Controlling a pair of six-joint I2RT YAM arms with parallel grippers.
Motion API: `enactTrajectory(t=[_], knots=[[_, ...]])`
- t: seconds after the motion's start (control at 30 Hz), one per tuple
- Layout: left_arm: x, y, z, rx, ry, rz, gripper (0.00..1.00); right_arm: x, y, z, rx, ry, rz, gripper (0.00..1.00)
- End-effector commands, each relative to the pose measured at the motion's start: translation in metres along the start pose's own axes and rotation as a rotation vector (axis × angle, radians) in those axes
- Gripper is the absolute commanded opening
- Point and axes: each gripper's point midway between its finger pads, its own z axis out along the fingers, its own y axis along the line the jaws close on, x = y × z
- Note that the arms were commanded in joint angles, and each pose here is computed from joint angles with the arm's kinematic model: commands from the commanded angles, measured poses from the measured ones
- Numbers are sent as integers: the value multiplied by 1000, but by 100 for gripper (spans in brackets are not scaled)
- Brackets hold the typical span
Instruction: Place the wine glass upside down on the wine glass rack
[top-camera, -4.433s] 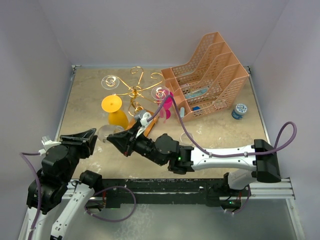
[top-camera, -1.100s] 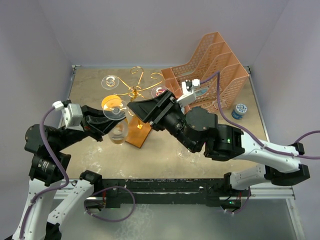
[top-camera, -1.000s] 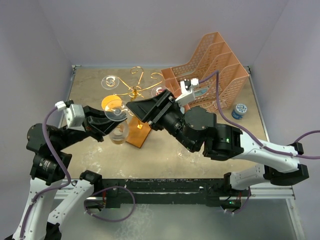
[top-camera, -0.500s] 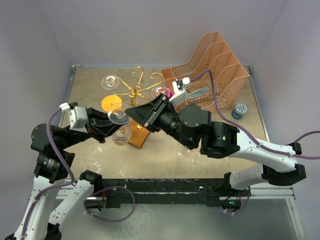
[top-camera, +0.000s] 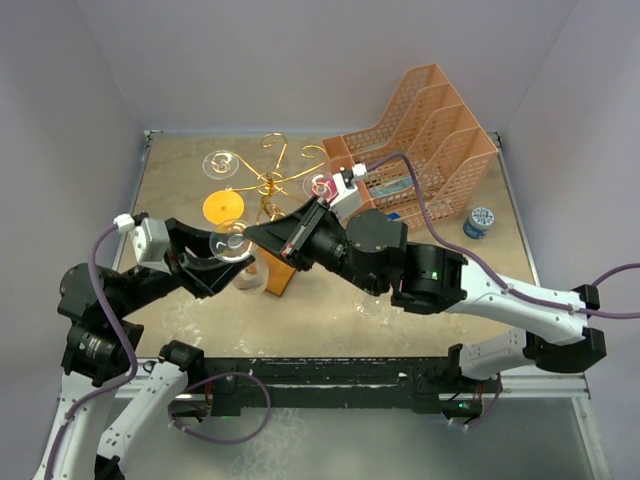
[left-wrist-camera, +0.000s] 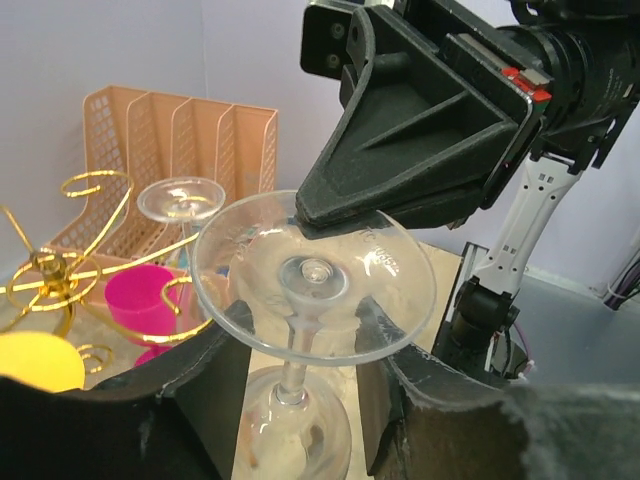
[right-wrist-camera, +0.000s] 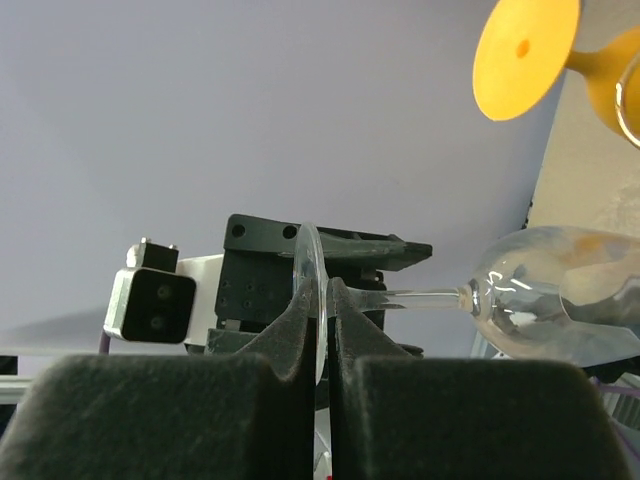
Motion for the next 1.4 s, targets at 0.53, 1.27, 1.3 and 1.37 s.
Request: enactTrajectory(t=[0.53,1.27,1.3,1.37], knots=[[-40,10,-27,-290,-232,-503,48,-61,-58,-25,137,-313,46,0],[-46,37,-27,-451,-175,-455,48,-134,-57,11,59,-433,19,0],[-46,38,-28,-459,-175,-450,48,-133,-56,14,56,-424,18,0],[-46,39,-29,-465,-175,-444,48,-128,-56,20,52,-402,17,0]])
